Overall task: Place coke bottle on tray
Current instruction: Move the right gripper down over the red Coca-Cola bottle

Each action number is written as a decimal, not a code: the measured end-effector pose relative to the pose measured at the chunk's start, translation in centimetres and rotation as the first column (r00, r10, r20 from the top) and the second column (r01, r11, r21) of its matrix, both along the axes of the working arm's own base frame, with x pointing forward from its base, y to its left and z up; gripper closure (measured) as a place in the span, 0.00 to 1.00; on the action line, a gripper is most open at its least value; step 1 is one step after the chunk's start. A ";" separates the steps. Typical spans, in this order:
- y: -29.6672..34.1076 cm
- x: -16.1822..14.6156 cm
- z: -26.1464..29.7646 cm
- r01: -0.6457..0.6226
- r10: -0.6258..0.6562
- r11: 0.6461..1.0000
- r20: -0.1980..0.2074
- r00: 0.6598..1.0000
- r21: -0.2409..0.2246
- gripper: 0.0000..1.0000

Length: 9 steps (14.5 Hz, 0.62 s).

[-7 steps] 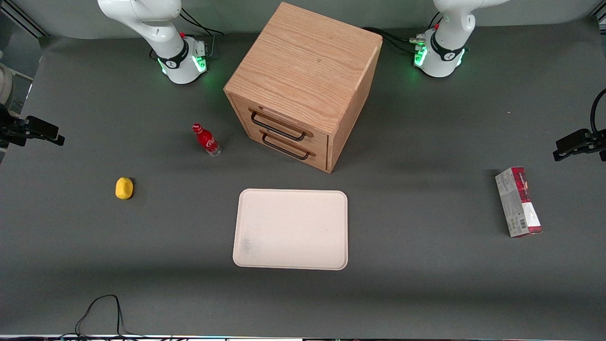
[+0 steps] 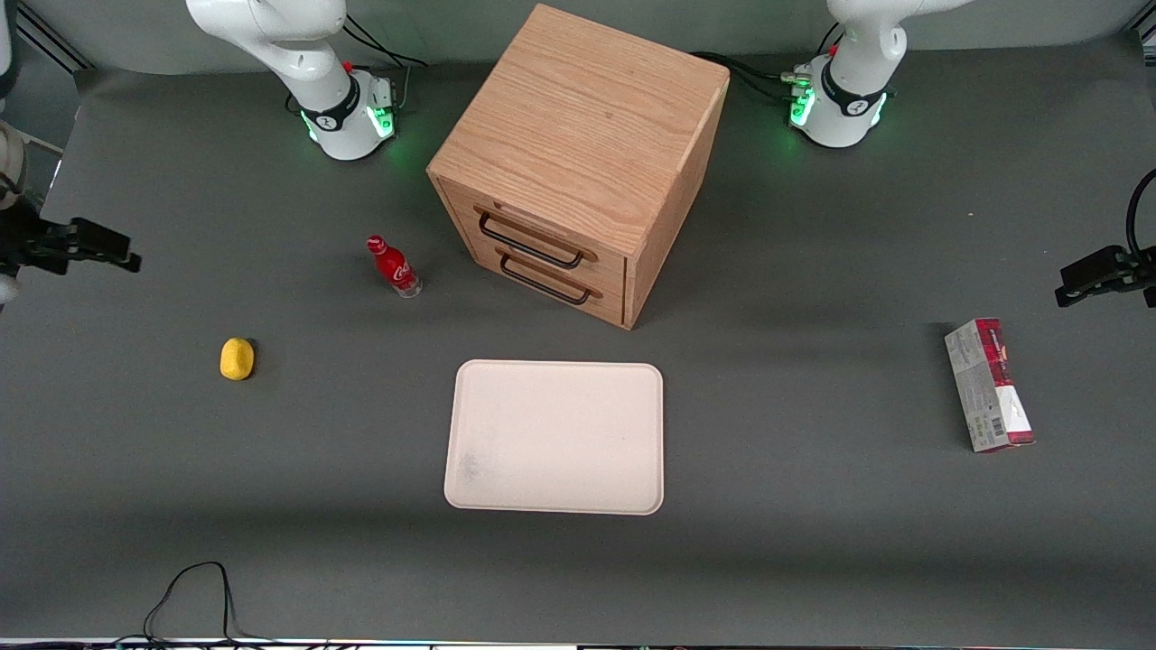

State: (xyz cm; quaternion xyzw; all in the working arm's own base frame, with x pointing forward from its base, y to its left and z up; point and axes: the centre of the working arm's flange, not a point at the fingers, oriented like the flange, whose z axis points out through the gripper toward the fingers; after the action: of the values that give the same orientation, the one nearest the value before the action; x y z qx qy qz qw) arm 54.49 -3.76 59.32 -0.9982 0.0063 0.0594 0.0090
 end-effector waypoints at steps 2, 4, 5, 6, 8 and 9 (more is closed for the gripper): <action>3.9 -0.3 -1.1 0.014 -0.013 1.000 -0.044 0.999 0.024 0.00; 7.0 -1.0 -3.7 0.015 -0.013 1.000 -0.082 0.997 0.025 0.00; 8.0 -1.4 -5.3 0.010 -0.008 1.000 -0.080 0.997 0.021 0.00; 8.8 -2.2 -7.0 0.004 -0.003 1.000 -0.066 0.998 0.018 0.00; 10.4 -4.7 -10.7 0.007 -0.007 1.000 -0.026 1.000 0.002 0.00; 11.5 -6.4 -12.6 0.011 -0.011 1.000 -0.006 1.000 -0.010 0.00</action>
State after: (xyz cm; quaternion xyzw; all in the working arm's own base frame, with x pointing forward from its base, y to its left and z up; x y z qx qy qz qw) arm 48.08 7.75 46.76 -0.9980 0.0120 0.0623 0.0041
